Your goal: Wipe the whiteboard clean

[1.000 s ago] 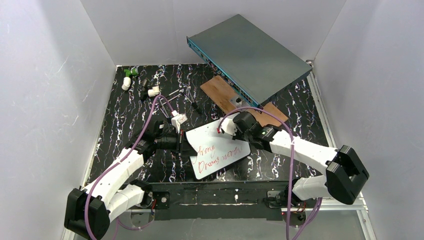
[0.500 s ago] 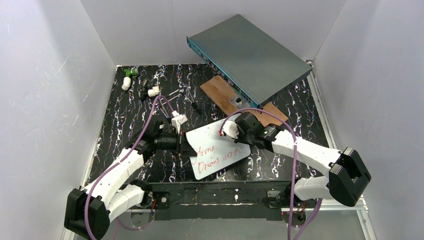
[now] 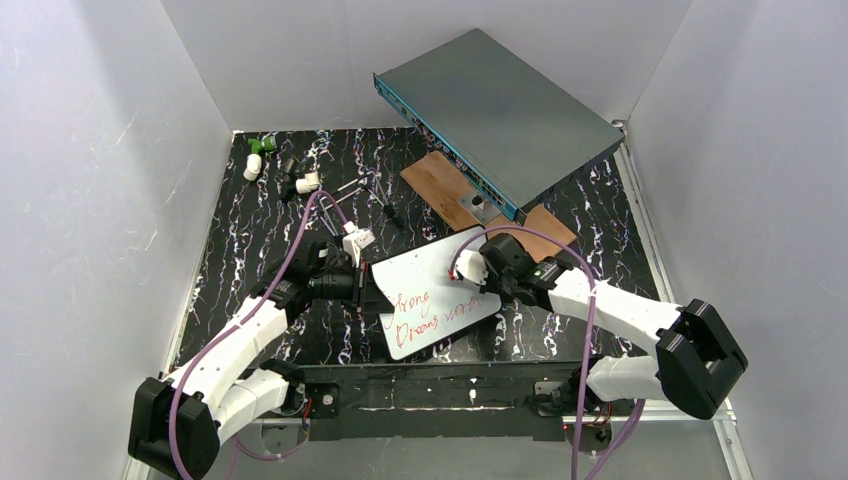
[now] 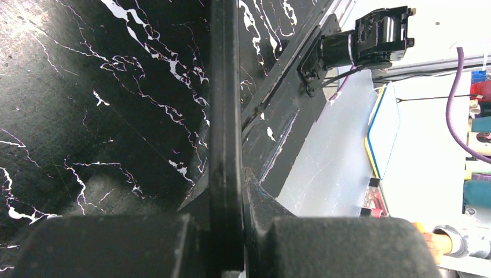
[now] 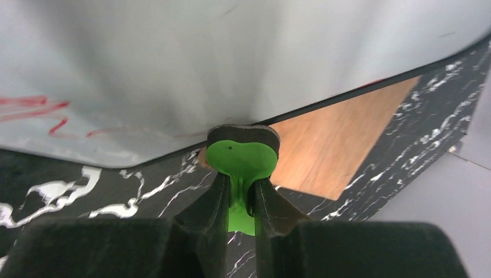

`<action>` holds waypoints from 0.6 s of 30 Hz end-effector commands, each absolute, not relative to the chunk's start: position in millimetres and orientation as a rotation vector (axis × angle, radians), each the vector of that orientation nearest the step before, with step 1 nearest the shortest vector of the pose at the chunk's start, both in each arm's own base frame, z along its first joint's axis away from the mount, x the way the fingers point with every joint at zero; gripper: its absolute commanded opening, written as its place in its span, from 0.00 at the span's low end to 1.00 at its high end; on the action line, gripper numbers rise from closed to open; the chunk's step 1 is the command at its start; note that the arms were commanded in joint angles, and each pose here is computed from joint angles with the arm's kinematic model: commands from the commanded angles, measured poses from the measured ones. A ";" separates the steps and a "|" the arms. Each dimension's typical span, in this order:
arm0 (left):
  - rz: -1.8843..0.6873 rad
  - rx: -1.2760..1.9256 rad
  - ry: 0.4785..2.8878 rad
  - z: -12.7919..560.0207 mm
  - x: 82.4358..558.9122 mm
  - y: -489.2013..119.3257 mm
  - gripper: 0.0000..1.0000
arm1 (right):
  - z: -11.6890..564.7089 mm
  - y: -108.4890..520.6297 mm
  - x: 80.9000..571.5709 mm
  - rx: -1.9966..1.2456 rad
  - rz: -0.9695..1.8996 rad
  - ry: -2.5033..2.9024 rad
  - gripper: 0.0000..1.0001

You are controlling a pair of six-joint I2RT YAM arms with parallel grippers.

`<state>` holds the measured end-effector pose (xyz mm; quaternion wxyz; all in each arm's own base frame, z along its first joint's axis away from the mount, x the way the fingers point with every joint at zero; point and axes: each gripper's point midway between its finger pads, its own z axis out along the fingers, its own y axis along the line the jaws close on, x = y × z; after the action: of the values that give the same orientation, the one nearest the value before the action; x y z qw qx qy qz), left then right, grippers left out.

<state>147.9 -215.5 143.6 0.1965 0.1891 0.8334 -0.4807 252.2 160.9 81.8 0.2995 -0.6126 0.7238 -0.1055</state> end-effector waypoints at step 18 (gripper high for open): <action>-1.462 0.689 2.178 171.8 134.9 -225.6 0.00 | 120.2 172.4 285.7 -1.374 -0.311 1.883 0.01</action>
<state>149.4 -215.6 144.7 0.2053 0.1951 0.8309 -0.4789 243.0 161.7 76.8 0.2898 -0.6131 0.7286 -0.0959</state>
